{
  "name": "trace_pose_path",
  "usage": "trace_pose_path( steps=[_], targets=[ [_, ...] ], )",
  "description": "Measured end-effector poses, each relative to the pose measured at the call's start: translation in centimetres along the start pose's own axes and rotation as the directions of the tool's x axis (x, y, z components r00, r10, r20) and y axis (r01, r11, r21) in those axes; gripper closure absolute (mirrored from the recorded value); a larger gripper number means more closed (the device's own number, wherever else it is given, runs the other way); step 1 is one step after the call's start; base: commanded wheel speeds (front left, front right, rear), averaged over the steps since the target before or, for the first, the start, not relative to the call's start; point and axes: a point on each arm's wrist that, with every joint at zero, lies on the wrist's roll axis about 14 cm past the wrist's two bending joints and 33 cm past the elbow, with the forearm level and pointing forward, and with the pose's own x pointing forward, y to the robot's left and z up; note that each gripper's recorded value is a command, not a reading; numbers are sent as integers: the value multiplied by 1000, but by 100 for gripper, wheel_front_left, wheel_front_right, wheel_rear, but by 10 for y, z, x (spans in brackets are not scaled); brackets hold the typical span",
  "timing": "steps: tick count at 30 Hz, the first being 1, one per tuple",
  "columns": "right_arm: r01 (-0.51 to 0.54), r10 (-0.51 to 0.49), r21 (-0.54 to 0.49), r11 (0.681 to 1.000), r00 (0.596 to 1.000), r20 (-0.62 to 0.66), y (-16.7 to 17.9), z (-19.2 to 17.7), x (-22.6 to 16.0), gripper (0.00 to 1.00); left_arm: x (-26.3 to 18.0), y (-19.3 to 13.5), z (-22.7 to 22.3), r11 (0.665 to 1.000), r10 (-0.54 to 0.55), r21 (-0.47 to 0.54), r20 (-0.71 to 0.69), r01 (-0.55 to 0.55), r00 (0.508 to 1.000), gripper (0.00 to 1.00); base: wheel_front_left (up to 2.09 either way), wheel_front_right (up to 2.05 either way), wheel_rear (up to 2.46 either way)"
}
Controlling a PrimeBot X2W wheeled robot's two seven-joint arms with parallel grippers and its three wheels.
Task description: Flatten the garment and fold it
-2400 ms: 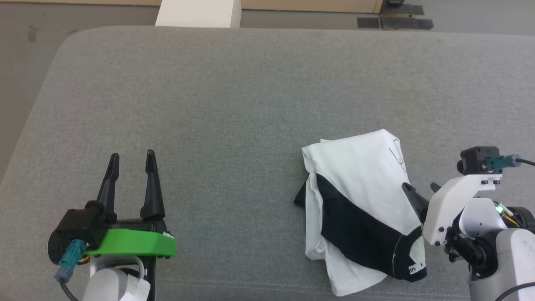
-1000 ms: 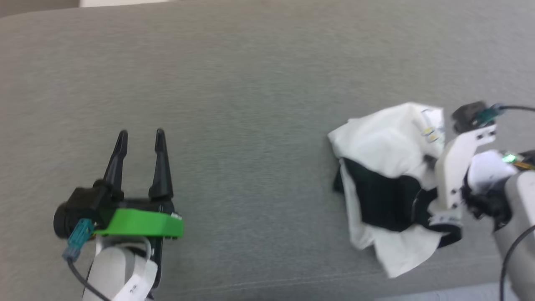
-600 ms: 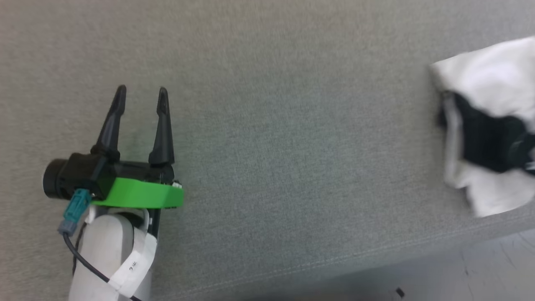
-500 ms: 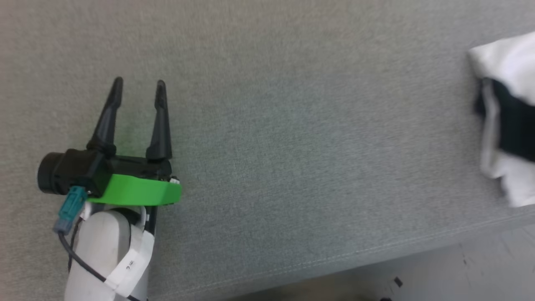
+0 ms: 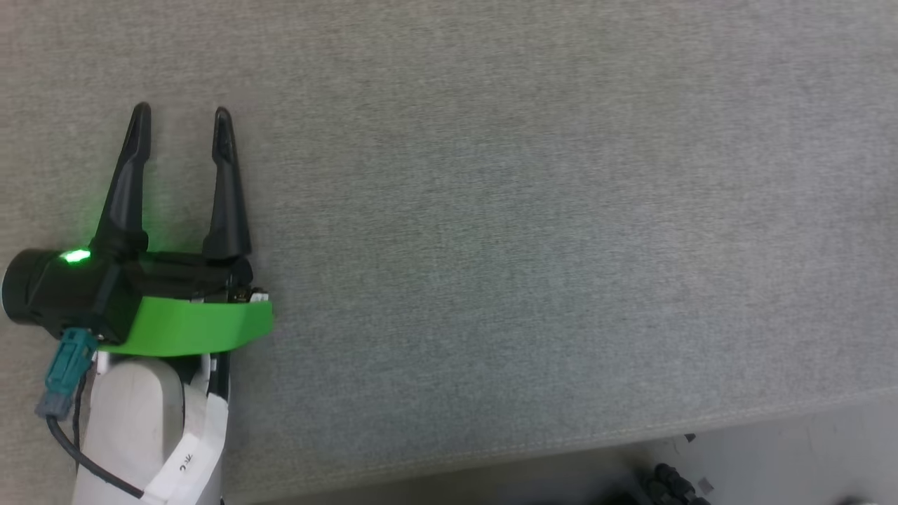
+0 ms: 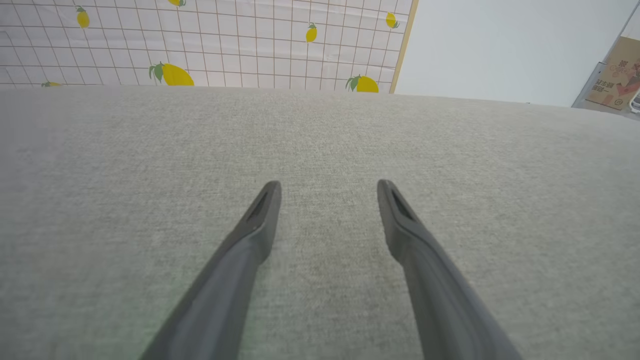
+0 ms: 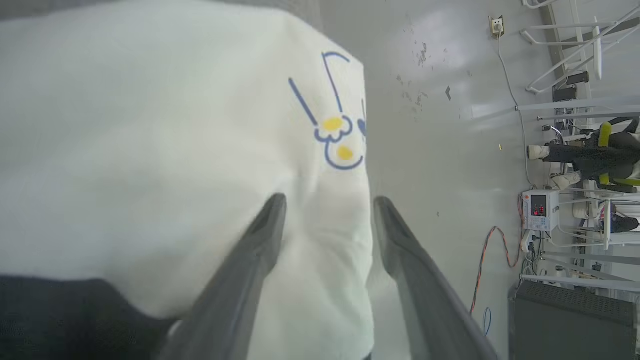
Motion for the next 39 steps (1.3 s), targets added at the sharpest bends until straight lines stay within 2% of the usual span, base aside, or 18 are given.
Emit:
trace_pose_path(
  steps=[4,7,9,11,15,19,22,24,27,30,33,35,39],
  targets=[
    [13,-14,23,1000,998,60,-6,16,-3,0,-9,8,-2,1000,27,8,-24,-27,999,0,0,0,0],
    [-5,-10,80,997,982,190,-11,52,-16,0,-18,18,3,998,65,13,-30,-65,997,0,0,0,0],
    [-50,16,101,994,951,309,-4,84,-32,0,-25,22,8,996,86,14,-32,-85,996,0,0,0,0],
    [-110,50,115,987,901,431,5,117,-54,0,-31,26,17,994,108,12,-19,-108,994,0,0,0,0],
    [-268,96,162,950,741,665,18,174,-117,0,-39,31,50,989,145,5,49,-145,988,0,0,0,0],
    [-415,74,186,891,535,842,20,212,-191,0,-50,31,81,986,167,-11,107,-167,980,0,0,0,0],
    [-506,18,196,840,388,922,20,220,-240,0,-62,34,102,980,199,-10,145,-199,969,0,0,0,0],
    [-576,-15,207,791,320,947,30,214,-266,0,-71,37,116,974,223,-4,173,-226,959,0,0,0,0],
    [-656,-76,223,721,245,966,47,199,-296,0,-83,40,135,966,251,10,210,-259,945,0,0,0,0],
    [-701,-127,228,675,194,973,60,183,-320,0,-93,39,152,962,265,7,248,-275,932,0,0,0,0],
    [-712,-144,225,665,173,974,70,165,-334,0,-103,38,164,960,267,6,272,-279,924,0,0,0,0],
    [-714,-138,225,662,179,974,77,152,-336,0,-109,36,170,959,267,13,284,-282,921,0,0,0,0],
    [-712,-82,223,665,227,970,100,117,-331,0,-120,32,175,961,257,20,293,-275,921,0,0,0,0]
  ],
)
